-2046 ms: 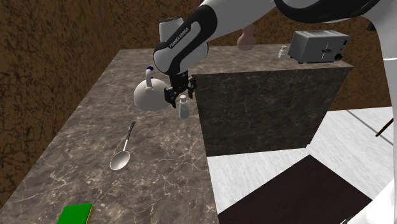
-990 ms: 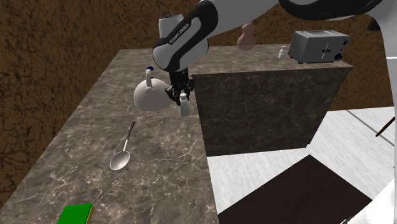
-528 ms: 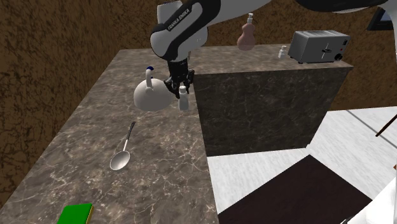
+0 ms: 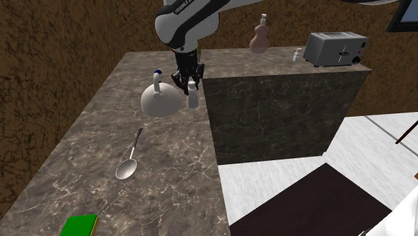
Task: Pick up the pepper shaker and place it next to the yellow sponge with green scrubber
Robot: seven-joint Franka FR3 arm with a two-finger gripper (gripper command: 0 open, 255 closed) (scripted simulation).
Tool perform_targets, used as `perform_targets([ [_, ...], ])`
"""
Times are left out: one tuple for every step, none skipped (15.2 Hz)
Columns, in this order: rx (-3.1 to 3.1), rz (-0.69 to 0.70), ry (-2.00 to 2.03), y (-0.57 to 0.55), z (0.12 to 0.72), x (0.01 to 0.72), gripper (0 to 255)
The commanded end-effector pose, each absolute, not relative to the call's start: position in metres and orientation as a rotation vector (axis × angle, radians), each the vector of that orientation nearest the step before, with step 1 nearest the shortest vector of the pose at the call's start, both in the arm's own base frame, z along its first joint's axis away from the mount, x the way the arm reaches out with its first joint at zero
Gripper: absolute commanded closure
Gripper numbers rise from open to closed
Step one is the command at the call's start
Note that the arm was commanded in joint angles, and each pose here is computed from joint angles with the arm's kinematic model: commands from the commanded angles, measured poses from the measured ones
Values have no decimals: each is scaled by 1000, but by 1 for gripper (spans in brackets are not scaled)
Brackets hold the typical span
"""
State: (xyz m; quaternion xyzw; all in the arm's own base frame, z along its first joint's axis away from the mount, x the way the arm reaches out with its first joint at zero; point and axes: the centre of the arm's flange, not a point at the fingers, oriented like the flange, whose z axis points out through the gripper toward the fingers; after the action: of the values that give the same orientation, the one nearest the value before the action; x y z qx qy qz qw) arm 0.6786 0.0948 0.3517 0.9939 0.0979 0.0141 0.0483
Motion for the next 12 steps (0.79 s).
perform_targets([
  [3030, 43, 299, 94, 362, 679, 255],
  [3030, 43, 299, 94, 368, 679, 255],
  [3030, 43, 299, 94, 373, 679, 255],
  [3030, 43, 299, 94, 378, 679, 255],
  [3030, 43, 299, 94, 384, 679, 255],
  [3030, 43, 299, 94, 389, 679, 255],
  [3030, 43, 299, 94, 394, 679, 255],
  [3030, 43, 299, 94, 399, 679, 255],
  [3030, 43, 299, 94, 405, 679, 255],
  [3030, 43, 299, 94, 410, 679, 255],
  [3030, 43, 299, 94, 415, 679, 255],
  [3030, 43, 299, 94, 421, 679, 255],
])
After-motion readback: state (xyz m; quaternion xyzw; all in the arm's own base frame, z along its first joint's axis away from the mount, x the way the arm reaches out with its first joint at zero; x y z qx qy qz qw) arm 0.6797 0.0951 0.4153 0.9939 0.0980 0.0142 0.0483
